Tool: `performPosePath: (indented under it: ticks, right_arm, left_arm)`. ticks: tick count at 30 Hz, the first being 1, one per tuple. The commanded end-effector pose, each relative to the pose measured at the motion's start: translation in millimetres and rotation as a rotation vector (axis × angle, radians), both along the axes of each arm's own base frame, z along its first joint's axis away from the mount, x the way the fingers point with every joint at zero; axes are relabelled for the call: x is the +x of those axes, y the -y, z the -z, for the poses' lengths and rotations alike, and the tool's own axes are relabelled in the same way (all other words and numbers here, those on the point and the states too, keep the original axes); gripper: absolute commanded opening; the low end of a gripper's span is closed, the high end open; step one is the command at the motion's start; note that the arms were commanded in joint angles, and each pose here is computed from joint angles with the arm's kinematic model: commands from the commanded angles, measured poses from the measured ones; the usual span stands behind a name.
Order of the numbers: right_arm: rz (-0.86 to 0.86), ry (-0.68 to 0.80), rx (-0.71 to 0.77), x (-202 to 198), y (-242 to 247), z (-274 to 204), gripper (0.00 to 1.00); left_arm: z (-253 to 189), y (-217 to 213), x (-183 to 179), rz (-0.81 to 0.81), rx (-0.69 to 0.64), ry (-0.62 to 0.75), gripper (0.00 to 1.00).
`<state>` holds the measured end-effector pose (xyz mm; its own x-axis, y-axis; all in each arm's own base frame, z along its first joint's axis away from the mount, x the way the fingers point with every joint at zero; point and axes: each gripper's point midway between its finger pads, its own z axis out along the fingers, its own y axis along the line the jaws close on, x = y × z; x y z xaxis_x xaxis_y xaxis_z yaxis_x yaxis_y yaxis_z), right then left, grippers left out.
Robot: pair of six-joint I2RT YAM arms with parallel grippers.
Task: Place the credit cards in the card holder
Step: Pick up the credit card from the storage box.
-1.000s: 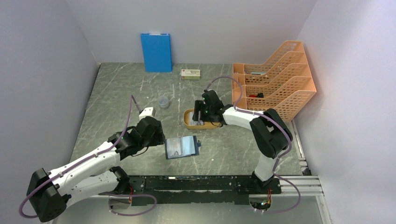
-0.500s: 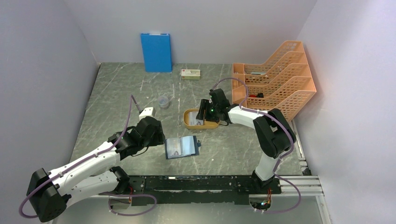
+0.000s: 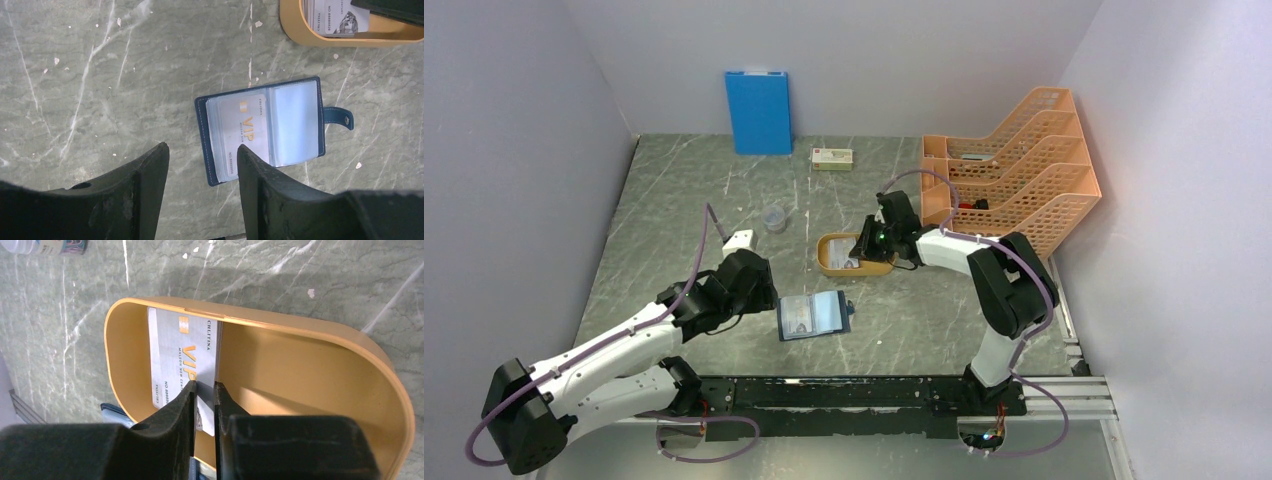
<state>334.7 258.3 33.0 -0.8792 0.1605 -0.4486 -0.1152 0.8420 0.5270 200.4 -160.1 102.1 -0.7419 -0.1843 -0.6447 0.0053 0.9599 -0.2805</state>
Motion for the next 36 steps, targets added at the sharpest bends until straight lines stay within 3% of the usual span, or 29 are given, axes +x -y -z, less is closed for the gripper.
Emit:
performPosePath:
  ticks: [1, 6, 23, 36]
  right_arm:
    - [0.026, -0.063, -0.074, -13, 23, 24, 0.13]
    - [0.034, -0.063, -0.069, -14, 26, 22, 0.00]
    - [0.092, -0.006, 0.032, -16, 27, -58, 0.00]
    - [0.298, -0.310, 0.408, -60, 8, -151, 0.00]
  left_arm:
    - [3, -1, -1, 0.001, 0.003, -0.010, 0.57]
    - [3, 1, 0, 0.004, 0.001, -0.011, 0.57]
    - [-6, 0, 3, -0.001, 0.000, 0.012, 0.57]
    - [-30, 4, 4, 0.009, -0.045, 0.045, 0.57]
